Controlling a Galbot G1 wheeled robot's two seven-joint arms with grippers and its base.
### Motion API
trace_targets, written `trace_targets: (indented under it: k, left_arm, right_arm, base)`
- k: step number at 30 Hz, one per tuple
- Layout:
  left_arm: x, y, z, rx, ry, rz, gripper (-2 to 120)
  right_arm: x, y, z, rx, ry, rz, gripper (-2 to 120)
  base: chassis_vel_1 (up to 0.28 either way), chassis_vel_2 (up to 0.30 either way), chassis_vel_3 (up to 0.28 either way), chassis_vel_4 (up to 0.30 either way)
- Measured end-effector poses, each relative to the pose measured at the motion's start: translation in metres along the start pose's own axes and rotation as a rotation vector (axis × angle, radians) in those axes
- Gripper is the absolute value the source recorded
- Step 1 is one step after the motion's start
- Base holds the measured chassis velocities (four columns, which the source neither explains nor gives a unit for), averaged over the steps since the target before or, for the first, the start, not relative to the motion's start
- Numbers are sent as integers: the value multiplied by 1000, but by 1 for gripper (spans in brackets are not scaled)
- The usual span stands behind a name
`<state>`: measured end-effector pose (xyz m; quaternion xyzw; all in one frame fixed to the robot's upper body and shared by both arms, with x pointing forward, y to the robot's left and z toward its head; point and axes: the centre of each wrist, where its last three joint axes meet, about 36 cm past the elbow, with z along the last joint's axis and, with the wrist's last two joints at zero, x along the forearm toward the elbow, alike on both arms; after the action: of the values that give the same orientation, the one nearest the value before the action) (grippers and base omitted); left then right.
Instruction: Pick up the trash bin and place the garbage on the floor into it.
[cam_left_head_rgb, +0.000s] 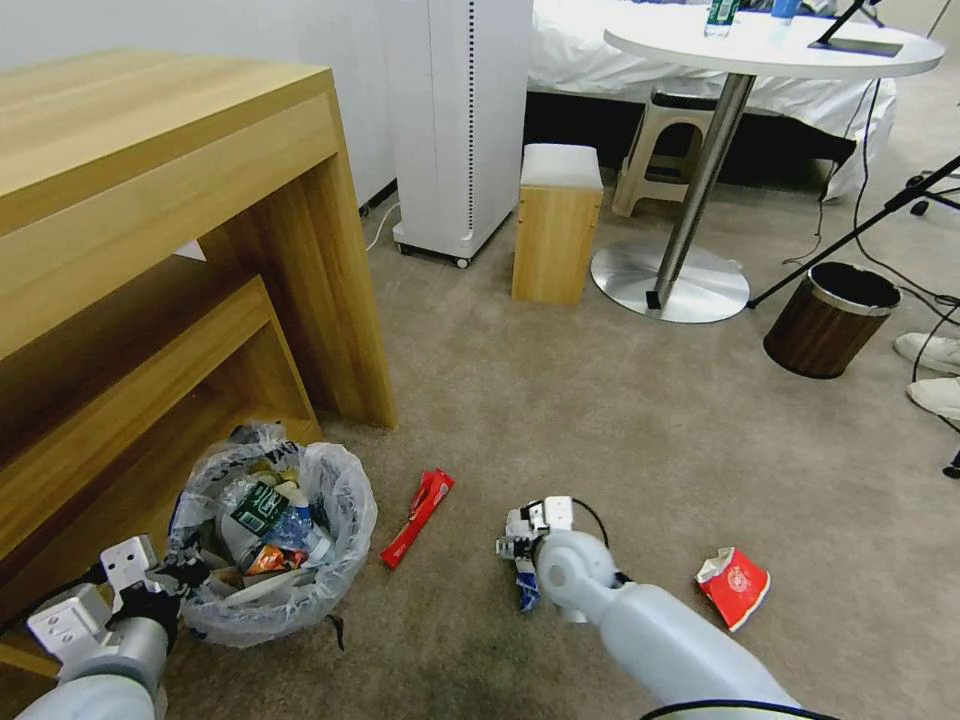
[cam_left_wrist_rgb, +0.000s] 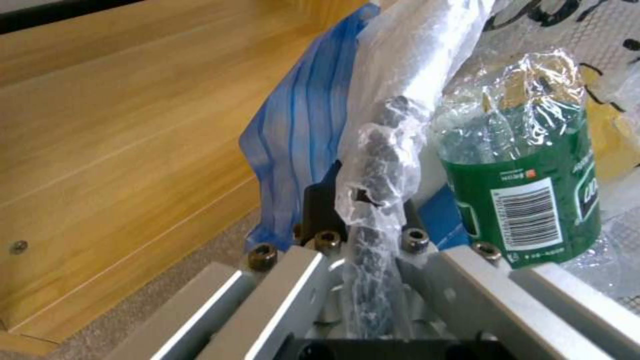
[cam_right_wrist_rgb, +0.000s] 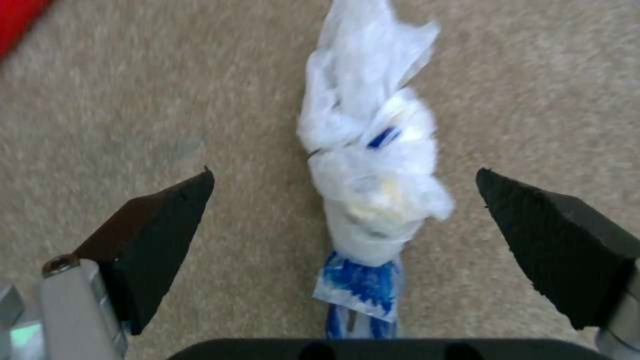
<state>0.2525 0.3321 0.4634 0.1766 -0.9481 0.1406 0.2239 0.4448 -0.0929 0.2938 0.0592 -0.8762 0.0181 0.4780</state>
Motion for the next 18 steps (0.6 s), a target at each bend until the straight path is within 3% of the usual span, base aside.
trace_targets:
  k: [8, 18]
  left_arm:
    - [0, 0, 0, 4, -5, -1, 0]
    - [-2, 1, 0, 6, -9, -3, 0]
  right_arm:
    - [-12, 14, 19, 55, 5, 7, 100]
    - [-18, 0, 37, 85, 16, 47, 97]
  base:
    - [0, 0, 0, 0]
    - [0, 0, 0, 0]
